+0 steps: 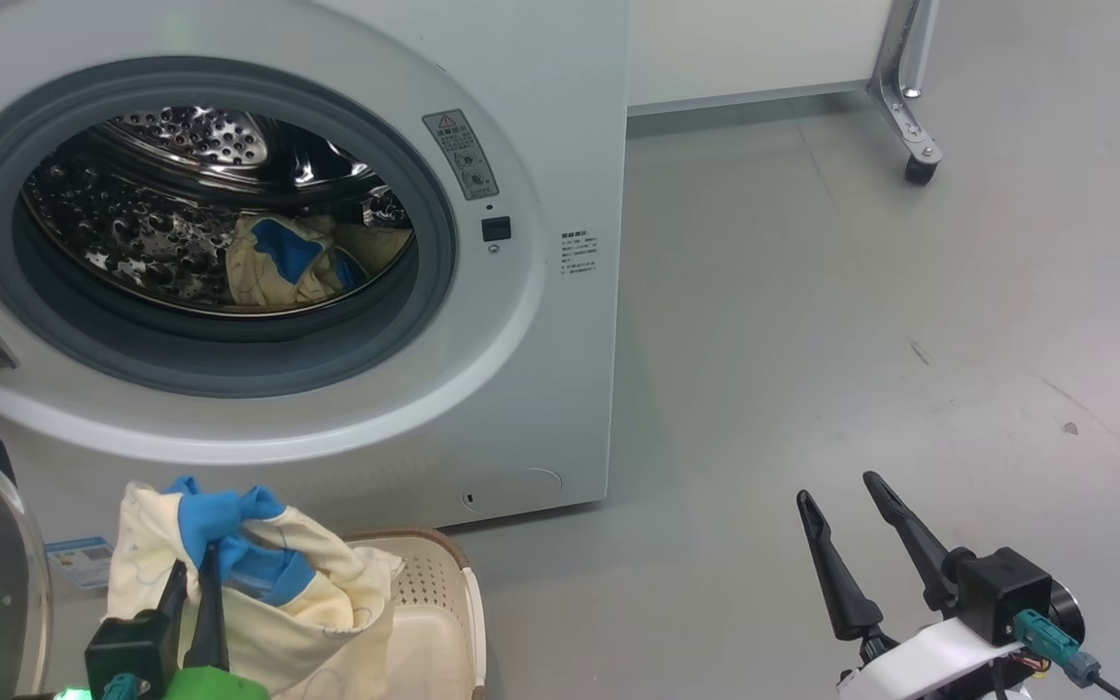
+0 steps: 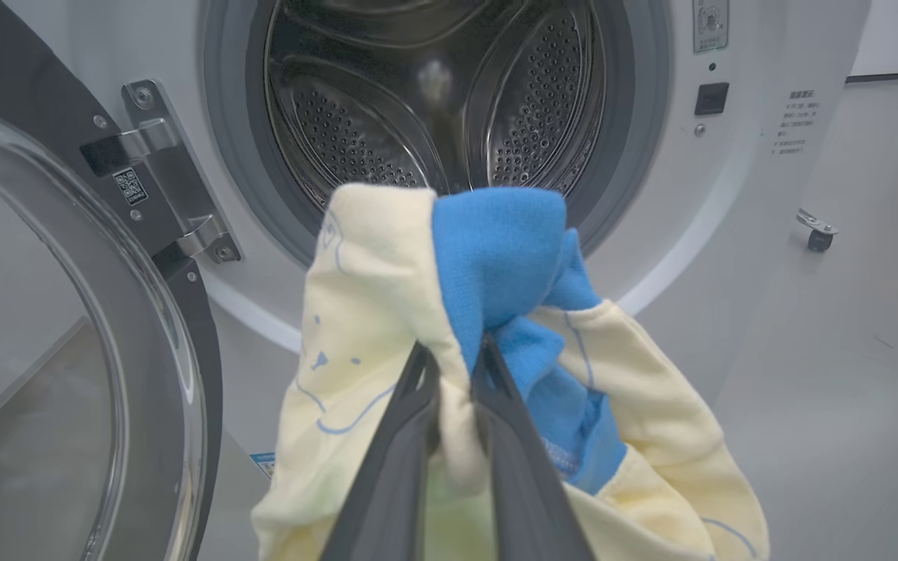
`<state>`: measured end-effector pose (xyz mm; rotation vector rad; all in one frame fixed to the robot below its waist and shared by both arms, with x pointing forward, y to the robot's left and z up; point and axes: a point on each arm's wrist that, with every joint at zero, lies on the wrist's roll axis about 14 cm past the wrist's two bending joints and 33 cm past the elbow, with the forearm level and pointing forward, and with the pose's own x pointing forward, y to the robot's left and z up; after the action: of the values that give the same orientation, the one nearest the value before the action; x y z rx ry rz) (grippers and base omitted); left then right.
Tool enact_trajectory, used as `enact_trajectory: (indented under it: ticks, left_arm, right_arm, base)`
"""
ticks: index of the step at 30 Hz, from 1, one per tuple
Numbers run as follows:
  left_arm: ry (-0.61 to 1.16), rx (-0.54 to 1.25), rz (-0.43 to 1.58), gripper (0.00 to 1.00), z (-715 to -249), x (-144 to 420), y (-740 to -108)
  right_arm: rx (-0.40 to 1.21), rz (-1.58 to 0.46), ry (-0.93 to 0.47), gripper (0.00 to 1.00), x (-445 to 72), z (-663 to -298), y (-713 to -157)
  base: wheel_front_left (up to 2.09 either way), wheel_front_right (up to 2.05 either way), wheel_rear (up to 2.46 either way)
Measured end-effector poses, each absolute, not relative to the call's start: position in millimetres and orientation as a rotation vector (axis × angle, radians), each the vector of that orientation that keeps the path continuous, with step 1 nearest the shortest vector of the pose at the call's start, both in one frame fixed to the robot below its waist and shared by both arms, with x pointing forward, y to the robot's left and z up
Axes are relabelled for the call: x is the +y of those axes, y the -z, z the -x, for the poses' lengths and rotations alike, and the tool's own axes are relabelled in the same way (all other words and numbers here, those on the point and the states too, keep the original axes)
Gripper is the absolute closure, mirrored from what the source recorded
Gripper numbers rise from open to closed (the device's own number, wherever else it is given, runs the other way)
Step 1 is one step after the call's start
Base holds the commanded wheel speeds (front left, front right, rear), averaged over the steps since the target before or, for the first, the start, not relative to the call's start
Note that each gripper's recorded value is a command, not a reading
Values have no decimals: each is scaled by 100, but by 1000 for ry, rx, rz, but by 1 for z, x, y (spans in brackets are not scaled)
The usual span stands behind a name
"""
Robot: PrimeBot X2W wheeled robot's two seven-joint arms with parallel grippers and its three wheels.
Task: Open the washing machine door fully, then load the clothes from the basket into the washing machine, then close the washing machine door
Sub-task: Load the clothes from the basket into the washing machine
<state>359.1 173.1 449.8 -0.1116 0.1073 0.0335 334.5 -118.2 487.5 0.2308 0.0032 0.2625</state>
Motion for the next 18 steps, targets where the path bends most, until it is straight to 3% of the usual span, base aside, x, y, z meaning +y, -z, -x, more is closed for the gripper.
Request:
enact_trajectory:
  ticks: [18]
  left_arm:
    - [-32,73,114,100,-352,173,-460]
  right_arm:
    - [12,-234,-257,0,-118,-327,-485]
  base:
    - [0,0,0]
